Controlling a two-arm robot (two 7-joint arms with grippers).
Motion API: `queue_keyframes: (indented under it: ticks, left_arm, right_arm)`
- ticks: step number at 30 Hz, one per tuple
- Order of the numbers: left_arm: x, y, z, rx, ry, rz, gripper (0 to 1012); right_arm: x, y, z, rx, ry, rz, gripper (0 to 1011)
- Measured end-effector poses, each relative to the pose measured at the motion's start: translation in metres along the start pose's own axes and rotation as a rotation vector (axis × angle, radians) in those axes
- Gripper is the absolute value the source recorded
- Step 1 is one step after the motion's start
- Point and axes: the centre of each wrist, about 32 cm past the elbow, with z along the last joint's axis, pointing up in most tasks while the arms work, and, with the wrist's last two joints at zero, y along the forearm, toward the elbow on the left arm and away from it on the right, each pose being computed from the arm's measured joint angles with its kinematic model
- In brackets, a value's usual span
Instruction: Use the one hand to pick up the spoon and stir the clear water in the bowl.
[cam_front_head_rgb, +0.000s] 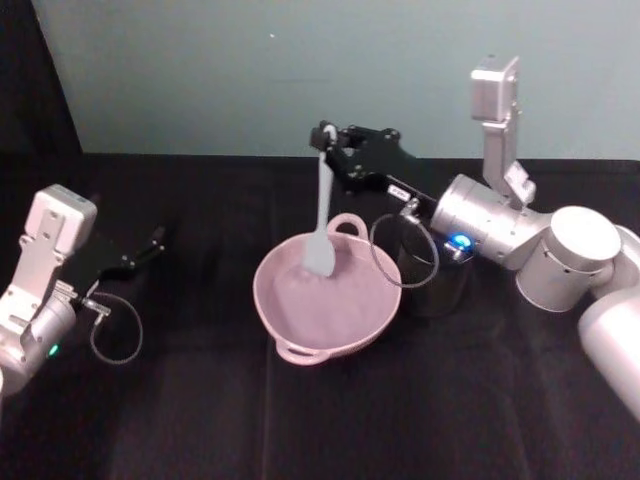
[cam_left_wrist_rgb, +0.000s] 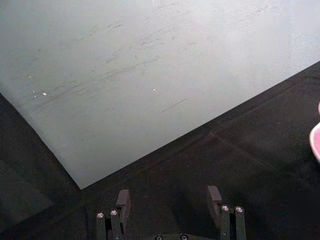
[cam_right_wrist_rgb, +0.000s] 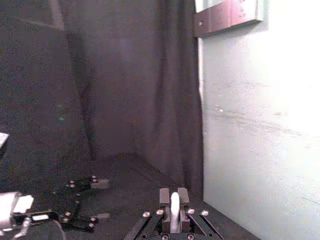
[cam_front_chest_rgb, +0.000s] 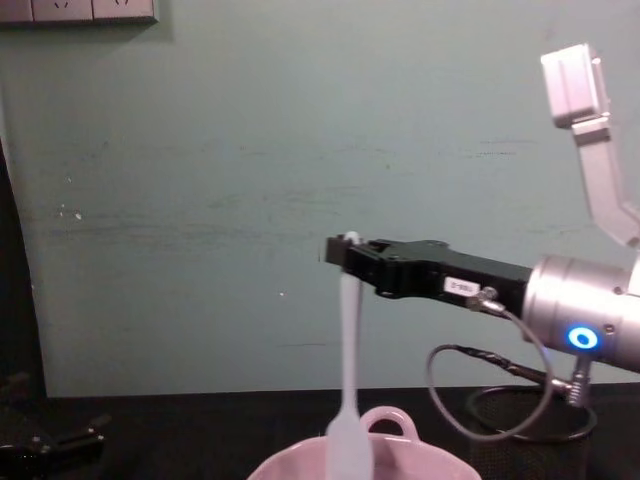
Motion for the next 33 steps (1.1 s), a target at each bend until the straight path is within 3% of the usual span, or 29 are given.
queue_keyframes:
  ticks: [8, 20, 26, 33]
  left_arm:
    - [0.0000, 0.0000, 0.0000, 0.000, 0.000, 0.000, 1011]
    - [0.0000, 0.0000, 0.0000, 0.000, 0.000, 0.000, 1011]
    - [0.0000, 0.0000, 0.0000, 0.000, 0.000, 0.000, 1011]
    - [0.0000, 0.0000, 0.0000, 0.000, 0.000, 0.000, 1011]
  right_arm:
    - [0.003, -0.023, 0.002, -0.024, -0.016, -0.042, 105]
    - [-0.017, -0.046, 0.008, -0.031, -0.029, -0.024, 105]
    - [-0.029, -0.044, 0.010, -0.032, -0.025, 0.014, 105]
    - [-0.041, -0.030, 0.006, -0.028, -0.008, 0.070, 105]
